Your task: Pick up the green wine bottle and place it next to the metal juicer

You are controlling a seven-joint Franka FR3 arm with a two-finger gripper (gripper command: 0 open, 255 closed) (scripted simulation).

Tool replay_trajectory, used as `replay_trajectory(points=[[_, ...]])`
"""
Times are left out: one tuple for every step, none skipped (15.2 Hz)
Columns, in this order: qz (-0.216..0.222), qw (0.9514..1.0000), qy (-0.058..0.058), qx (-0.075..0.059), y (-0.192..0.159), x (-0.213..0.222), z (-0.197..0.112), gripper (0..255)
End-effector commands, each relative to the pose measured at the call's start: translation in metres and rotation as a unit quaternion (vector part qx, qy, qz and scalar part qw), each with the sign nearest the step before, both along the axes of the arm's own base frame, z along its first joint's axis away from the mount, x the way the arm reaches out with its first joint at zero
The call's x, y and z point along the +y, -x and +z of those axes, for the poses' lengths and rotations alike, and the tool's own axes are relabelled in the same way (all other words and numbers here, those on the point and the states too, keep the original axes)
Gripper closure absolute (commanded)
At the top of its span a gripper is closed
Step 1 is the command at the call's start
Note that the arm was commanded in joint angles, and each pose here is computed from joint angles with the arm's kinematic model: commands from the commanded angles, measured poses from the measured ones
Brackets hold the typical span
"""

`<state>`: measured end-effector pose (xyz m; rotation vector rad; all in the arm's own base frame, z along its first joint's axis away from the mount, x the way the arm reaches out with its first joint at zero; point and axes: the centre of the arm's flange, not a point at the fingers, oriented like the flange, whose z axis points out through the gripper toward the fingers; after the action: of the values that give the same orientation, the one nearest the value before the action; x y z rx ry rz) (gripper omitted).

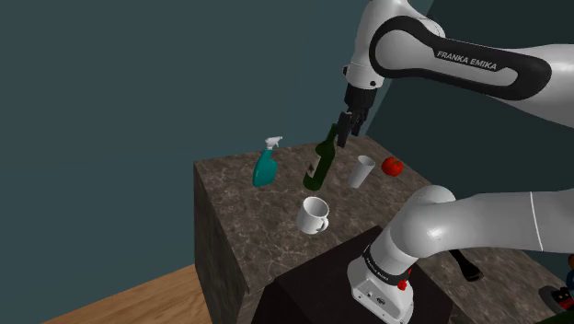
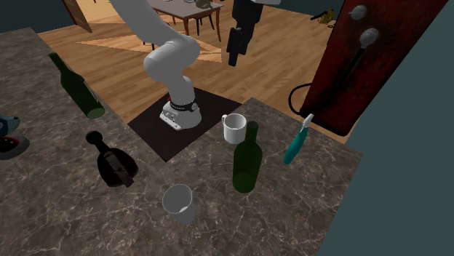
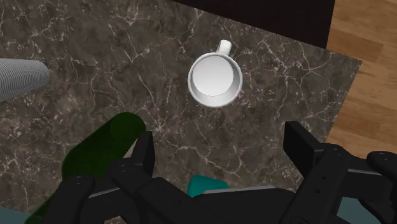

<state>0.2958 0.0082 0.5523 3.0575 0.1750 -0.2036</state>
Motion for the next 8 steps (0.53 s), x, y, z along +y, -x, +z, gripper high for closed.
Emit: replay_trajectory(points=[[0.0, 1.0, 0.0, 0.0, 0.0, 0.0, 0.0, 0], [0.003, 1.0, -0.001, -0.005, -0.005, -0.011, -0.003, 0], [0.005, 0.9999, -0.003, -0.01, -0.01, -0.022, -0.007, 0], [0.008, 0.9999, -0.004, -0.015, -0.016, -0.033, -0.01, 0], [0.011, 0.9997, -0.006, -0.02, -0.021, -0.044, -0.013, 0], [0.013, 0.9996, -0.007, -0.024, -0.027, -0.055, -0.016, 0], [0.016, 0.9994, -0.009, -0.029, -0.033, -0.066, -0.019, 0], [0.019, 0.9992, -0.01, -0.034, -0.038, -0.077, -0.023, 0]])
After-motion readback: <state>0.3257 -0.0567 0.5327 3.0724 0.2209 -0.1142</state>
